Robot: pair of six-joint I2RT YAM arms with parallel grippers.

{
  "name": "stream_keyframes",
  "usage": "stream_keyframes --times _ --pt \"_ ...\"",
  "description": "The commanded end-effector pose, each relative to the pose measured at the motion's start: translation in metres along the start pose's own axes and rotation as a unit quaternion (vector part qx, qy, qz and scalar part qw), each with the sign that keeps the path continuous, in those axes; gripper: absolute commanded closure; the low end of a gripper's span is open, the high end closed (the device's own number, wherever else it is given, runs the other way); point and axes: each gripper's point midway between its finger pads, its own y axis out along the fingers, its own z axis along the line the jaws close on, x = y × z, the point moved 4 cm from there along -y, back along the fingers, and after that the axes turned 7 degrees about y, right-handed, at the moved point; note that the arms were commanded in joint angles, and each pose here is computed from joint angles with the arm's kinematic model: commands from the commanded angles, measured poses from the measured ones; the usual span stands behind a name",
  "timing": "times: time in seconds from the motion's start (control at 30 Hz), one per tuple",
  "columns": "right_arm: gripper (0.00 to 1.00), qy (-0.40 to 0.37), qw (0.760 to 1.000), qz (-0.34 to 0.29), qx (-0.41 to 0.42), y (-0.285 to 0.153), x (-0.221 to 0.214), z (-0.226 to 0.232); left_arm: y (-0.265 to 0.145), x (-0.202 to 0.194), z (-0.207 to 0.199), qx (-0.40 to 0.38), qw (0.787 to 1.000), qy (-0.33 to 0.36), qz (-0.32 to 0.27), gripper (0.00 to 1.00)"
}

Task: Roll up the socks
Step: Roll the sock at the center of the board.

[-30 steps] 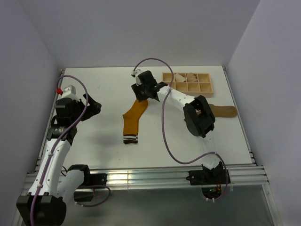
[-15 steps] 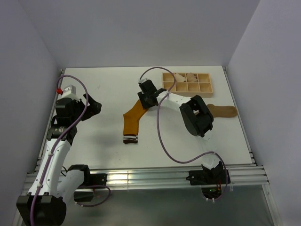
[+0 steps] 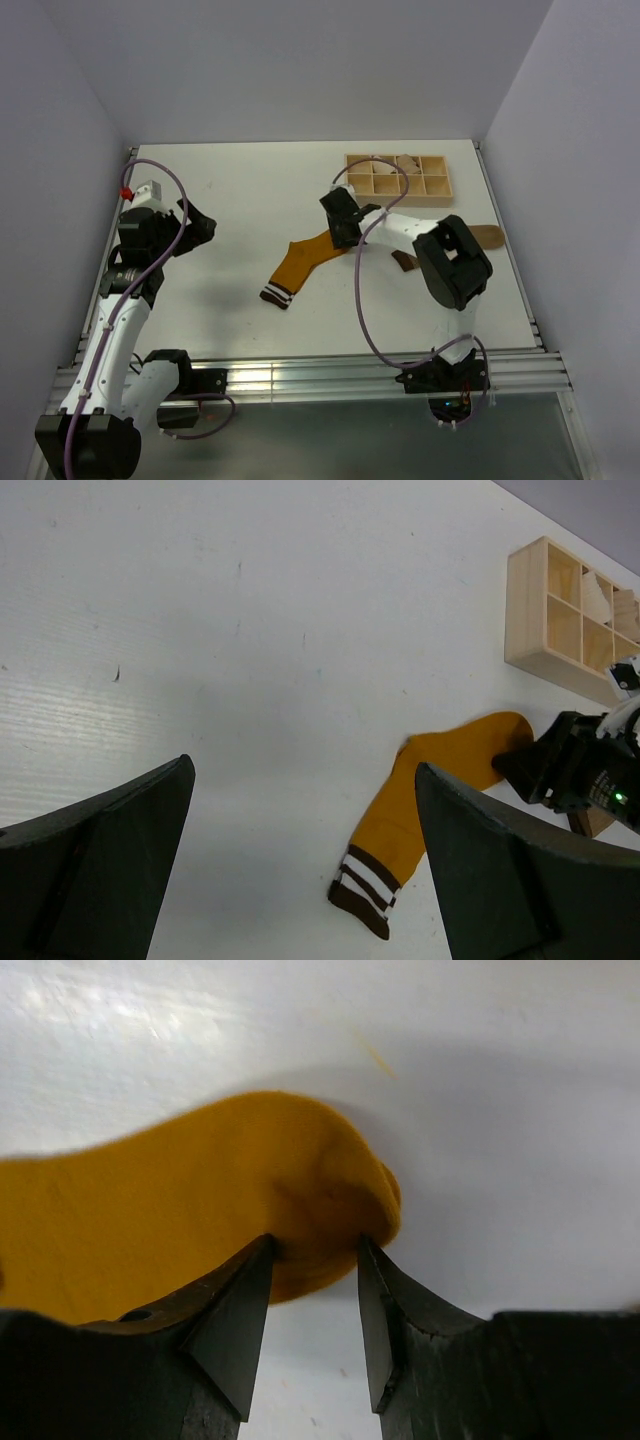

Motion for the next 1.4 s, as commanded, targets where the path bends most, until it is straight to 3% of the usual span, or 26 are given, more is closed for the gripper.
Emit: stream_keyframes --times 0.0,0.07,0.17,0.23,0.3,0.4,0.7,0.93,1.37 --pt "0.53 0.005 0.998 -0.061 0.003 -0.043 0.024 -0.012 0.0 0.006 -0.001 -0.004 1.0 0.001 -0.016 0.02" --pt "0.53 -0.022 0.993 -0.111 0.025 -0.064 0.033 0.0 -0.001 0.007 -0.001 0.0 1.0 -0.004 -0.019 0.02" --pt "0.52 -0.121 0.974 -0.177 0.077 -0.104 0.03 0.035 -0.003 0.009 0.005 0.022 0.999 -0.012 -0.027 0.02" --pt "0.5 -0.197 0.95 -0.219 0.108 -0.126 0.025 0.057 -0.004 0.011 0.01 0.046 0.998 -0.015 -0.033 0.02" --pt "0.49 -0.27 0.924 -0.227 0.15 -0.138 -0.006 0.083 -0.005 0.01 0.012 0.054 0.998 -0.022 -0.029 0.02" --pt "0.48 -0.317 0.899 -0.222 0.207 -0.143 -0.037 0.107 -0.007 0.012 0.019 0.078 0.996 -0.024 -0.038 0.02" --pt "0.47 -0.407 0.836 -0.205 0.304 -0.16 -0.092 0.163 -0.01 0.015 0.024 0.097 0.994 -0.028 -0.046 0.02" --pt "0.47 -0.435 0.82 -0.188 0.322 -0.155 -0.111 0.185 -0.011 0.015 0.025 0.098 0.994 -0.028 -0.048 0.02" --pt "0.49 -0.472 0.816 -0.153 0.295 -0.122 -0.13 0.189 -0.011 0.015 0.025 0.097 0.994 -0.028 -0.048 0.02"
